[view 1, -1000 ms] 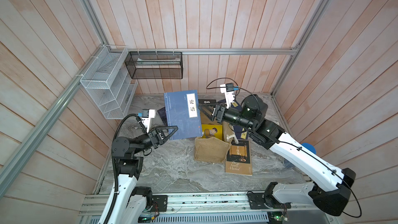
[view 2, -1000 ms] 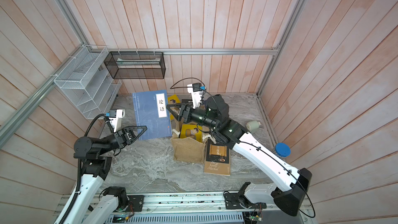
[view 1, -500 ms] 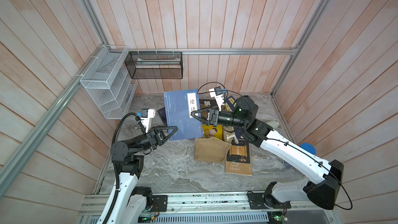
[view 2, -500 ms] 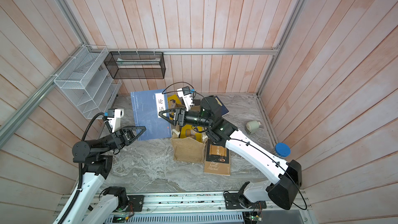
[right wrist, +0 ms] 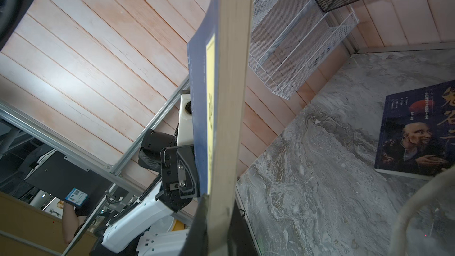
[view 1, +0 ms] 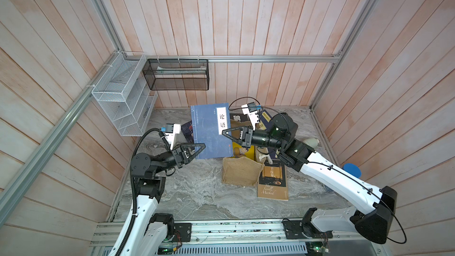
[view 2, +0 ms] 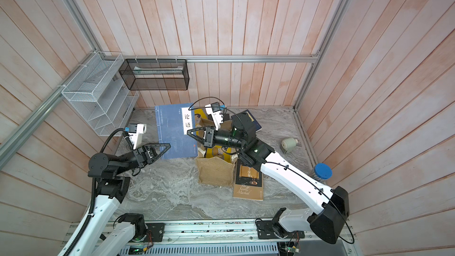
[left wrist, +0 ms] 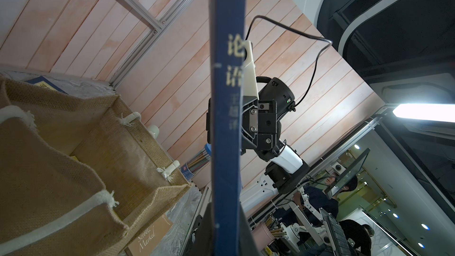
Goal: Put the books into the canvas bag
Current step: Pick up the book from the center of the board, then place the book in the canvas bag.
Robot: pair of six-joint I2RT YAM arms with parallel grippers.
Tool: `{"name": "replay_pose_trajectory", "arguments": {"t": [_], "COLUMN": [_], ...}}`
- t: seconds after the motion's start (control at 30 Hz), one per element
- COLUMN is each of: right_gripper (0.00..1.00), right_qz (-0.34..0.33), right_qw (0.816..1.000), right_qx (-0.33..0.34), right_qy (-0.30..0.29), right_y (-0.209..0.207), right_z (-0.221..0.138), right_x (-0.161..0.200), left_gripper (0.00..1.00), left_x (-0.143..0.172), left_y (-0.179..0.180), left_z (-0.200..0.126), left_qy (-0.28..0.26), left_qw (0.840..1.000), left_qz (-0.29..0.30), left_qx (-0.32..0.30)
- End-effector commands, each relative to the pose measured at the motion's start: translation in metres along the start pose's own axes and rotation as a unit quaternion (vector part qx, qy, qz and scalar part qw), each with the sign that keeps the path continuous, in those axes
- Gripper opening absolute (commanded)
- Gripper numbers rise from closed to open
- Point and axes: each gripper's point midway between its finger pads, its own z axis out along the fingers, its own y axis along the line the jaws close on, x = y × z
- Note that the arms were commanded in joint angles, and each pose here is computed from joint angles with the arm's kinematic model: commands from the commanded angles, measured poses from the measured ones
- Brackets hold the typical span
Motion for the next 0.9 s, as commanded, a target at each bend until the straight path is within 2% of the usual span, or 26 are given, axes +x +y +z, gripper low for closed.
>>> {"name": "replay_pose_trajectory", "arguments": {"t": [0.0, 0.13, 0.23, 0.37, 0.57, 0.7, 0.87], "right_gripper": [0.0, 0.0, 0.0, 0.0, 0.0, 0.0, 0.0], "right_qz": [-0.034, -0.035, -0.028, -0.033, -0.04, -0.027, 0.0], "right_qw": [0.997, 0.984, 0.969, 0.946, 0.909, 0.902, 0.91], "right_qx": [0.048, 0.147, 0.215, 0.294, 0.402, 0.425, 0.414], "right_qy": [-0.057, -0.091, -0.119, -0.135, -0.101, -0.071, -0.032], "right_y": [-0.004, -0.036, -0.059, -0.081, -0.114, -0.132, -0.15], "right_z": [-0.025, -0.051, -0.08, -0.111, -0.131, -0.131, -0.117], "right_x": [-0.027, -0.041, -0.054, -0.065, -0.061, -0.047, -0.026], "left_gripper": [0.12, 0.34, 0.44, 0.46, 0.52, 0.59, 0.61], "left_x": [-0.012, -0.017, -0.019, -0.015, 0.004, 0.014, 0.028], "left_y": [0.013, 0.028, 0.041, 0.064, 0.089, 0.106, 0.128], "left_z": [-0.002, -0.002, 0.0, 0.01, 0.047, 0.066, 0.082], "left_qy": [-0.026, -0.033, -0.037, -0.033, 0.01, 0.039, 0.067], "left_qw": [0.999, 0.996, 0.992, 0.984, 0.974, 0.967, 0.958], "left_qz": [0.008, -0.005, -0.011, -0.025, -0.027, -0.026, -0.028], "left_qx": [-0.042, -0.08, -0.119, -0.172, -0.225, -0.252, -0.277]}}
